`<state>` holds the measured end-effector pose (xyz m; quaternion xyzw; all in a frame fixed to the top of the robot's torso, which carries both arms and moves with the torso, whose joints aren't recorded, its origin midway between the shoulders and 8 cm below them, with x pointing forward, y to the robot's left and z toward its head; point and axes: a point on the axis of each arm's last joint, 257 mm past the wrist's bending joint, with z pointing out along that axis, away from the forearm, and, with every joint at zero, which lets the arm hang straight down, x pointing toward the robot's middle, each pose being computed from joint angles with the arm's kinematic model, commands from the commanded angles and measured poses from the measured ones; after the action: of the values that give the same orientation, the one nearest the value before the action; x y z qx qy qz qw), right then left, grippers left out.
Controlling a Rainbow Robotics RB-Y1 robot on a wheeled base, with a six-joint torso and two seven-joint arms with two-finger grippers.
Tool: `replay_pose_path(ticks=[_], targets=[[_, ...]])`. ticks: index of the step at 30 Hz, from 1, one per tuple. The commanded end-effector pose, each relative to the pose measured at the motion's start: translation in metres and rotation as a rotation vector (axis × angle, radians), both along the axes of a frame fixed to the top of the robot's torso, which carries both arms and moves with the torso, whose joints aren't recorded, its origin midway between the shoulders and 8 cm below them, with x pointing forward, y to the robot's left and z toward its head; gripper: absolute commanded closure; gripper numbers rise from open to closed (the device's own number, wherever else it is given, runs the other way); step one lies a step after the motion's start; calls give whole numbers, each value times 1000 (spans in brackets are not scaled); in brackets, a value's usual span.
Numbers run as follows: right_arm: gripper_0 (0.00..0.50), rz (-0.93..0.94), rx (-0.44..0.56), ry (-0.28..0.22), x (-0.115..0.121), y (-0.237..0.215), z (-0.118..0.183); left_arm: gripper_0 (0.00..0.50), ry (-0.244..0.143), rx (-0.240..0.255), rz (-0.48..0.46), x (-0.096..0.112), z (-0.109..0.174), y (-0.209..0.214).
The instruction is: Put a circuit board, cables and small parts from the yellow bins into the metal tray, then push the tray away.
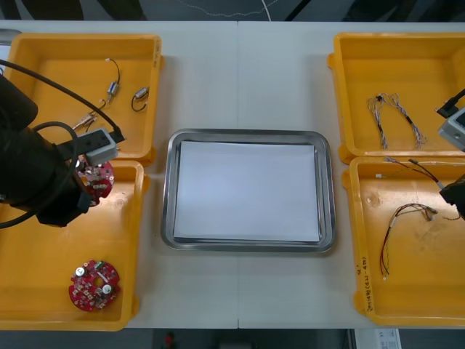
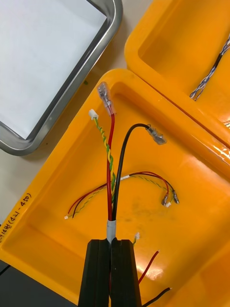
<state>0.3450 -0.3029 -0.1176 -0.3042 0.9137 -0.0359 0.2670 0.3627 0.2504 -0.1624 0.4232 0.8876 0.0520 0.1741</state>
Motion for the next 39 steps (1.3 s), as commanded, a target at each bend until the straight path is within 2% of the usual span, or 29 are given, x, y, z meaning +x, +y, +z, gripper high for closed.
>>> replay_pose_path(ticks=[1,9,13,19,26,33,39], targets=[[500,26,-70,-22,4,-10,8,500,-23,-35,-23,-1,11,-43],[500,14,-75,-25,4,-15,8,500,3,-98,-24,-9,9,-101],[500,1,-75,-26,3,-19,8,500,9,-107,-21,-13,4,-123],[500,-1,-78,-24,2,-22,7,500,38,-126,6,-14,-5,-151],[500,4,-83,-27,2,-22,7,500,46,-126,13,-4,-24,-181],[500,2,-95,-34,4,-25,9,500,56,-139,29,9,-42,-193],[500,-5,-105,-41,5,-28,10,499,48,-118,42,22,-61,-200]])
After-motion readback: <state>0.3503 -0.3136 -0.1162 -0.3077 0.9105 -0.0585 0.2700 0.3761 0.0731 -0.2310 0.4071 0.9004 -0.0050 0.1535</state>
